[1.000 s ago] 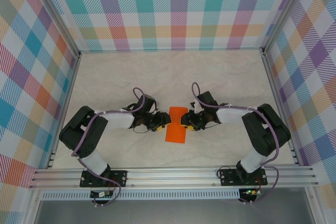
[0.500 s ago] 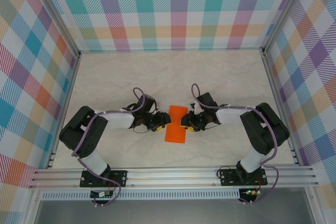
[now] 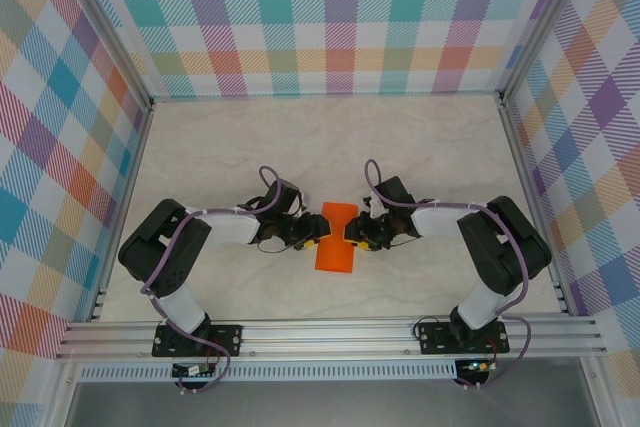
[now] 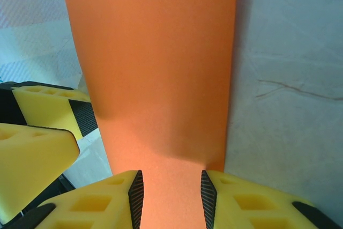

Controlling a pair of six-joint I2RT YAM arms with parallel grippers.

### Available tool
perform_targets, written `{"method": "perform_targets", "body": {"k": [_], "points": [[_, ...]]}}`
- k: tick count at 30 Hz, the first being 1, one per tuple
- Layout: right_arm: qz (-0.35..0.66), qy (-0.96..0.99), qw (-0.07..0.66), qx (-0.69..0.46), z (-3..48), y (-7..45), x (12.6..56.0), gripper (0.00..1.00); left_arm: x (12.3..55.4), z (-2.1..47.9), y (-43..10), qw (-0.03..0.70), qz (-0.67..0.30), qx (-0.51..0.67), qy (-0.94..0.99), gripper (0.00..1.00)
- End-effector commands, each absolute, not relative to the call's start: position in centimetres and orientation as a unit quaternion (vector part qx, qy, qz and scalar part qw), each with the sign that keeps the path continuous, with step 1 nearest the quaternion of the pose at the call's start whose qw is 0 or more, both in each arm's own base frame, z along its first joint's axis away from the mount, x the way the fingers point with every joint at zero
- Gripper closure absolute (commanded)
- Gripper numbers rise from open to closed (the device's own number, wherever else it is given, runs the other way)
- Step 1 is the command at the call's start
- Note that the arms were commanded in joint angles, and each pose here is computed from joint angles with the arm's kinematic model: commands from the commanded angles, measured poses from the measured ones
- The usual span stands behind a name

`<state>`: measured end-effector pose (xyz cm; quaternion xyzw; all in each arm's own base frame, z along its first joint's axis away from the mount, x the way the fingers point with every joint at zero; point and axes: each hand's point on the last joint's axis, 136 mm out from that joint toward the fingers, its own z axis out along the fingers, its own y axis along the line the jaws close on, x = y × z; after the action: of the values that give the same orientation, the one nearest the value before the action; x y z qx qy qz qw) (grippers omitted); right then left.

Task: Fold a paper plane with a square sheet of paper (pick it up from the middle)
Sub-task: Fold the square sheet of paper in half at the center of the table.

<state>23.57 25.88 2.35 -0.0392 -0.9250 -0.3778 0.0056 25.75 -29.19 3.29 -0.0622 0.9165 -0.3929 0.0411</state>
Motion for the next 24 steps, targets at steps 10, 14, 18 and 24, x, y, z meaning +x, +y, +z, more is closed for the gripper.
{"method": "perform_targets", "body": {"k": [10,14,18,24], "points": [[-0.343,-0.938,0.022,-0.053,0.3,24.6,22.3,0.65,26.0,4.0,-29.1,0.065,-0.381,-0.052,0.921,0.47],[-0.342,-0.938,0.022,-0.052,0.3,24.5,22.3,0.65,26.3,4.1,-28.7,0.075,-0.368,-0.051,0.925,0.44],[-0.342,-0.938,0.022,-0.053,0.3,24.6,22.3,0.65,26.4,4.2,-28.7,0.077,-0.366,-0.051,0.926,0.43],[-0.343,-0.938,0.021,-0.053,0.4,24.6,22.3,0.66,26.2,4.2,-29.4,0.066,-0.384,-0.047,0.920,0.42]]}}
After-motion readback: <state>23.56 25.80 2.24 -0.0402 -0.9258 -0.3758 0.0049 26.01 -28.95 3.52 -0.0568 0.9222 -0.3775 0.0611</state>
